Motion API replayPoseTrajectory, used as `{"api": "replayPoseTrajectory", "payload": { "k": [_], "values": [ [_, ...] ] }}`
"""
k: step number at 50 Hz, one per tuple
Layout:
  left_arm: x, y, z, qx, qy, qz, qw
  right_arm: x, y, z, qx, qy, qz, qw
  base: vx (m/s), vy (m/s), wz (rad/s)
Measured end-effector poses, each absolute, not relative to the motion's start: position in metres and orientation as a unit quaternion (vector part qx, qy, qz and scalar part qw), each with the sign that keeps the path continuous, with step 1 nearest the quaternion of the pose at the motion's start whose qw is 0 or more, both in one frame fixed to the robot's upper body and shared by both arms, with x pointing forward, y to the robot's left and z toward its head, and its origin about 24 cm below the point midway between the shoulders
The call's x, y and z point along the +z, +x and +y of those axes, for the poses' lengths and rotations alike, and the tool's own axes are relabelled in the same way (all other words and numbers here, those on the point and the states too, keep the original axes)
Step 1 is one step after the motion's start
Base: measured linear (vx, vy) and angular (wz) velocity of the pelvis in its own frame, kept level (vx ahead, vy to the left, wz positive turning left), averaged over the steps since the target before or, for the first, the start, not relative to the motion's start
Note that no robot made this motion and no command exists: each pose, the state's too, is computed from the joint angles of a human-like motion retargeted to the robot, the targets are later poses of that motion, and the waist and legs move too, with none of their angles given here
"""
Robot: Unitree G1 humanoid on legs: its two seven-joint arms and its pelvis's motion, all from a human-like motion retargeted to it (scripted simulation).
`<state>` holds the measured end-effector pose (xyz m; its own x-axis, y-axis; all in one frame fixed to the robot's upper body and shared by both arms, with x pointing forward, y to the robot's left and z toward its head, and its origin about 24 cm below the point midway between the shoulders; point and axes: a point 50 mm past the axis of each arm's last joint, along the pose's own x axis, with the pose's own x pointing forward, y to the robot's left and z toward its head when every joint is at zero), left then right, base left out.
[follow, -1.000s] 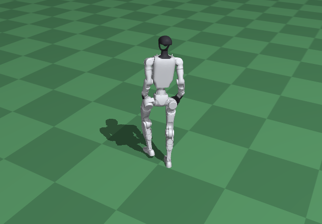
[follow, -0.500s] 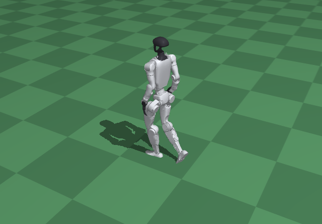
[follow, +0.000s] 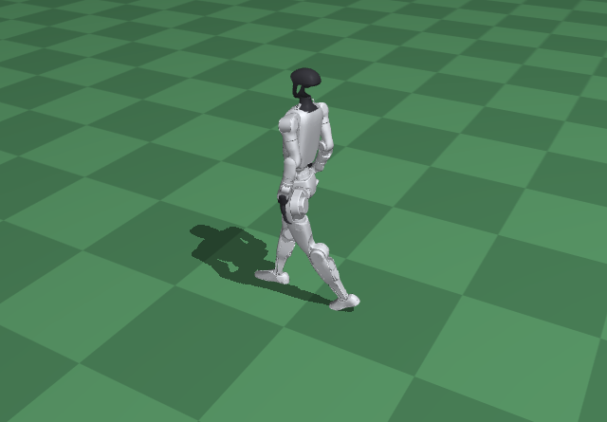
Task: Walk run
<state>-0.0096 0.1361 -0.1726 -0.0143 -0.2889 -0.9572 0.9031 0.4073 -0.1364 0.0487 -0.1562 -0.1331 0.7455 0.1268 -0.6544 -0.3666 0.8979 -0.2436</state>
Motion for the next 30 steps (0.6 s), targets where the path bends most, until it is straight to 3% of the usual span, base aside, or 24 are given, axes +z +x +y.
{"api": "replayPoseTrajectory", "payload": {
  "k": [3,5,8,14,22,30],
  "values": [
    [-0.172,-0.009,0.128,-0.469,0.266,0.544,0.643,-0.133,0.053,-0.167,0.122,-0.154,0.341,0.919,0.98,-0.05,0.48],
    [-0.17,0.004,0.124,-0.481,0.271,0.515,0.656,-0.133,0.057,-0.182,0.13,-0.195,0.353,0.906,1.02,0.03,0.59],
    [-0.164,0.02,0.132,-0.488,0.312,0.46,0.673,-0.137,0.051,-0.184,0.168,-0.245,0.37,0.88,1.02,-0.54,0.06],
    [-0.157,0.044,0.149,-0.41,0.413,0.4,0.708,-0.15,0.031,-0.173,0.225,-0.221,0.438,0.842,0.83,-0.37,-0.34],
    [-0.151,0.058,0.145,-0.346,0.428,0.358,0.755,-0.156,0.014,-0.169,0.281,-0.238,0.474,0.8,0.98,-0.18,-0.59],
    [-0.155,0.06,0.146,-0.354,0.354,0.422,0.756,-0.165,-0.015,-0.156,0.277,-0.144,0.554,0.772,1.23,-0.02,-0.5]
  ]
}}
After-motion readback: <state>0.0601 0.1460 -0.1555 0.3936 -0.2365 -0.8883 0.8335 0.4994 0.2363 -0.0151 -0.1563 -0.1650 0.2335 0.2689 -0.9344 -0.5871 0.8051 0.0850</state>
